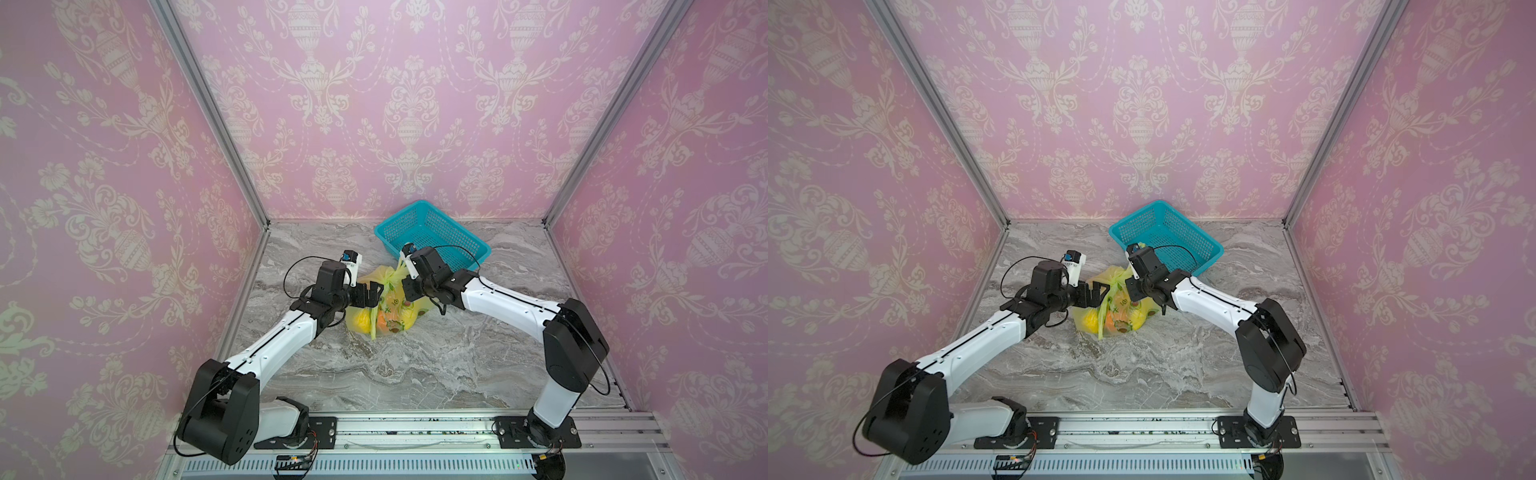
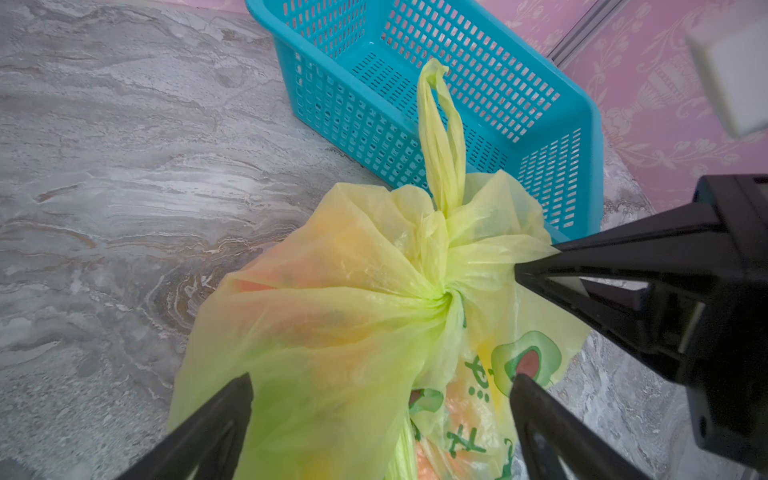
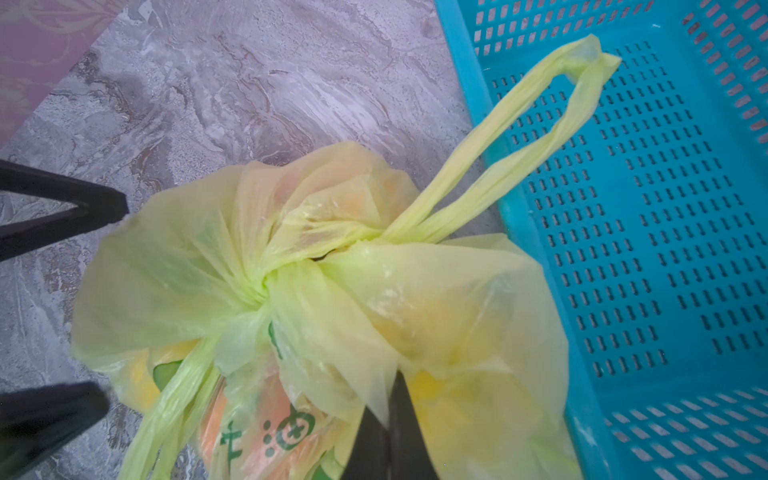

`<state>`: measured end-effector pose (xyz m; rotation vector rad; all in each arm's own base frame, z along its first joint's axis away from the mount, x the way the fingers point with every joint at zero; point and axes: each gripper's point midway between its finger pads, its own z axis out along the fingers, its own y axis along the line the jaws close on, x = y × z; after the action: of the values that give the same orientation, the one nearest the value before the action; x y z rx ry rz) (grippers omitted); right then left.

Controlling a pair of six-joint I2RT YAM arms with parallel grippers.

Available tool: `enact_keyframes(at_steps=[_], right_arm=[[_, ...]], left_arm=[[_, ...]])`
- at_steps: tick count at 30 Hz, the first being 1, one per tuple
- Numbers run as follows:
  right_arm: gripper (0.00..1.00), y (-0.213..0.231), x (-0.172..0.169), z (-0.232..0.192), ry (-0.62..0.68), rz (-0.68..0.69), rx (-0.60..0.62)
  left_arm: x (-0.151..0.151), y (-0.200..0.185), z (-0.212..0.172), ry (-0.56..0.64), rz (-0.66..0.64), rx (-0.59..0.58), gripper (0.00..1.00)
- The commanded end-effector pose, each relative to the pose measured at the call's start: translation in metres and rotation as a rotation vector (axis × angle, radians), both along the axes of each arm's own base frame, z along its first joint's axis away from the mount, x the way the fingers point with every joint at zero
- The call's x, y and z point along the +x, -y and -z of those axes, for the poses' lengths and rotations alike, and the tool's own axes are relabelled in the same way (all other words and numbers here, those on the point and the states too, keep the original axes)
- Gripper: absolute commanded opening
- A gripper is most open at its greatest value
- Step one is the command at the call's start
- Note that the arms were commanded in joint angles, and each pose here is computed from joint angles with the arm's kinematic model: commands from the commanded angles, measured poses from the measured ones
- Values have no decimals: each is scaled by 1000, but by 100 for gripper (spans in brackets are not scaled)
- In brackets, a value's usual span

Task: Untie the knot of the plastic bag and take out the fruit

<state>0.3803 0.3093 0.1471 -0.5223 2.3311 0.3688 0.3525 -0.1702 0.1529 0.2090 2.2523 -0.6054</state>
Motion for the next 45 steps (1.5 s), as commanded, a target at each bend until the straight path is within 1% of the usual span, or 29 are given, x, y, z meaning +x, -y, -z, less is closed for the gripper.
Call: enact_keyframes(at_steps=[1, 3, 6, 8, 12, 13, 14, 15, 21, 25, 30, 33, 34, 45], right_arm=[[0, 0, -1, -17, 23, 8, 48], [0, 2, 0, -15, 21, 11, 43], [0, 3, 0, -15, 21, 15, 40], [0, 4, 0, -15, 23, 17, 41], [0, 5, 1, -15, 20, 17, 46], [0, 5, 1, -16, 22, 18, 46], [0, 4, 1, -15, 22, 18, 45], [0, 5, 2, -16, 24, 20, 46], [0, 12, 4, -16, 33, 47, 48], [0, 19, 6, -16, 35, 76, 69], [0, 29, 6, -17, 46, 109, 92], [0, 34, 7, -24, 73, 131, 110], [0, 40, 2, -13, 60, 140, 93], [0, 59, -4, -25, 140, 202, 148]], left_arm=[[4, 1, 8, -32, 14, 52, 95], [7, 0, 16, -61, 5, 72, 90], [10, 2, 25, -94, 11, 84, 76], [12, 5, 29, -114, 20, 89, 60], [14, 11, 35, -139, 40, 92, 18], [14, 12, 35, -141, 40, 92, 10], [15, 12, 35, -139, 39, 96, 2], [16, 10, 34, -133, 34, 99, 0], [17, -3, 21, -63, -24, 129, 0], [17, -21, 10, -7, -101, 175, 0], [16, -45, 2, 35, -203, 234, 0], [15, -54, -2, 52, -244, 254, 0], [14, -57, -3, 56, -258, 261, 0], [10, -94, -12, 87, -408, 294, 0]])
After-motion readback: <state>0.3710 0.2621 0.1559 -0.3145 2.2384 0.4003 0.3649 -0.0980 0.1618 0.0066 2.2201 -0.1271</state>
